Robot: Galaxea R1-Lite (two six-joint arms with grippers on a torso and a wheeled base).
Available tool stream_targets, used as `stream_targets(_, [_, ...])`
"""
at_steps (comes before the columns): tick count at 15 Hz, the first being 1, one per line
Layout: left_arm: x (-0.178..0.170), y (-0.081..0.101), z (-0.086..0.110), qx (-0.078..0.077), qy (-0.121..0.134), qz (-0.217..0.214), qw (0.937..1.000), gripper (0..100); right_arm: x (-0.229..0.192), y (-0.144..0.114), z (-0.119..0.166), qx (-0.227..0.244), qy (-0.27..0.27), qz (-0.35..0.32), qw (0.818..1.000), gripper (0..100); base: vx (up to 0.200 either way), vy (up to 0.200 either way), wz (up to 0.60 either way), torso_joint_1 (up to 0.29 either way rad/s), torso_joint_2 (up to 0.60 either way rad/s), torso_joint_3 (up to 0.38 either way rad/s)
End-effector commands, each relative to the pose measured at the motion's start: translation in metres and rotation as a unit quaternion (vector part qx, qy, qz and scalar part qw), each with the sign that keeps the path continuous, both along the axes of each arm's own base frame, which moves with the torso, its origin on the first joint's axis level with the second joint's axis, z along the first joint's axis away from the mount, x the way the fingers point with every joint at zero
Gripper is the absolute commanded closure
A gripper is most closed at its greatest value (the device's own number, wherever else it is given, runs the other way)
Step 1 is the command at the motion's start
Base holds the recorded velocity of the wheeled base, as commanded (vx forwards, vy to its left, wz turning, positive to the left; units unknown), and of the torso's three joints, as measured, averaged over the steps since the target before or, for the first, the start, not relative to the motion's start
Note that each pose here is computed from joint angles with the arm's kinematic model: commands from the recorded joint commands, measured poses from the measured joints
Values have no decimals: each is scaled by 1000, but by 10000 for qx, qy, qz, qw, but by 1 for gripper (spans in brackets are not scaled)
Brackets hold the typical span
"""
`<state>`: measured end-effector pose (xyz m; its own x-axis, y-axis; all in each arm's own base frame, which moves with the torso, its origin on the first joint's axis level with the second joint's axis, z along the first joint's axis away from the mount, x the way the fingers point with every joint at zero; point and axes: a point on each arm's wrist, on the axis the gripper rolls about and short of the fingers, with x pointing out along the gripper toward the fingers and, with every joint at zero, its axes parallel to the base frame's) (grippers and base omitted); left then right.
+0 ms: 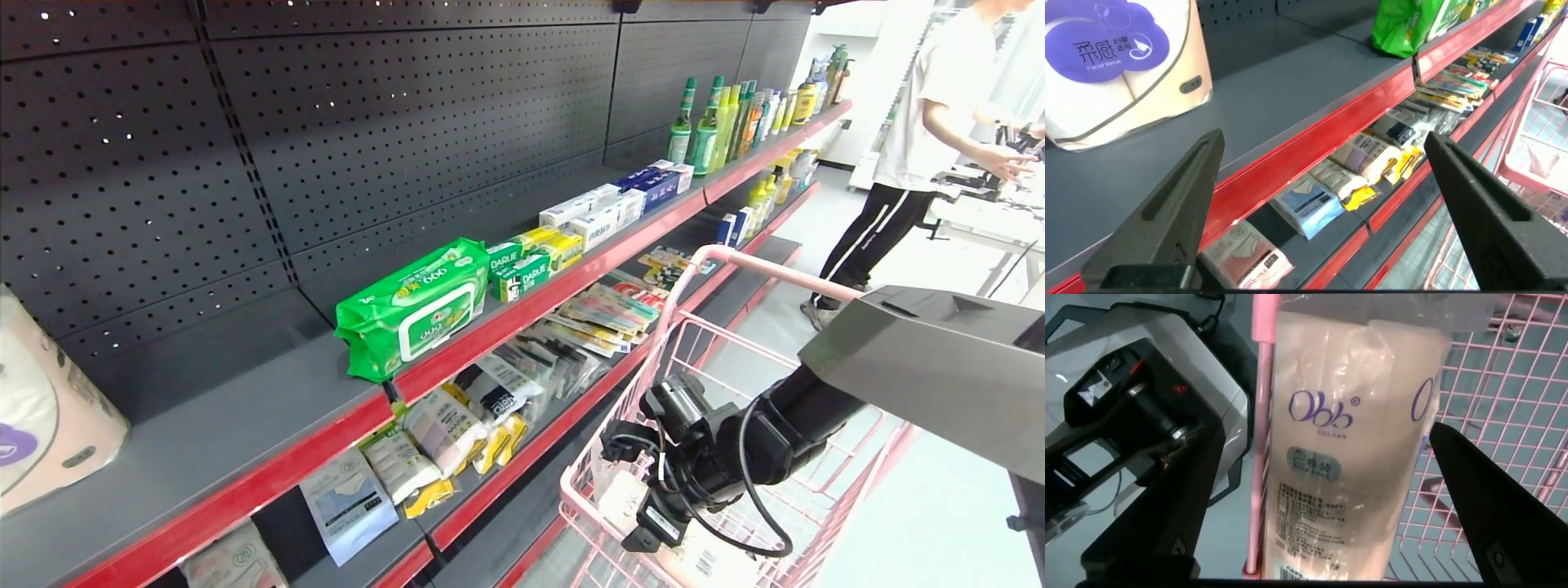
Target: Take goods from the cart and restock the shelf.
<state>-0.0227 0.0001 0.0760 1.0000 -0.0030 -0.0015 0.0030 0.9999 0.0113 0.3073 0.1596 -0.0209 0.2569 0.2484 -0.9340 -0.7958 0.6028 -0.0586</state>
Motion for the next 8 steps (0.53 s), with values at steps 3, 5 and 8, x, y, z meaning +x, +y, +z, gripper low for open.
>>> stream_targets(3, [0, 0, 0, -3, 8, -8, 10000, 0, 7, 1, -12, 23, -157, -28, 9999, 0, 0, 0, 0, 0, 0, 0])
stream_targets(5, [0, 0, 0, -3, 8, -8, 10000, 0, 6, 0, -17, -60, -121, -57, 9999, 0, 0, 0, 0, 0, 0, 0])
stream_targets(8, [0, 0, 0, -3, 8, -8, 10000, 0, 7, -3, -19, -74, -94, -103, 9999, 0, 0, 0, 0, 0, 0, 0])
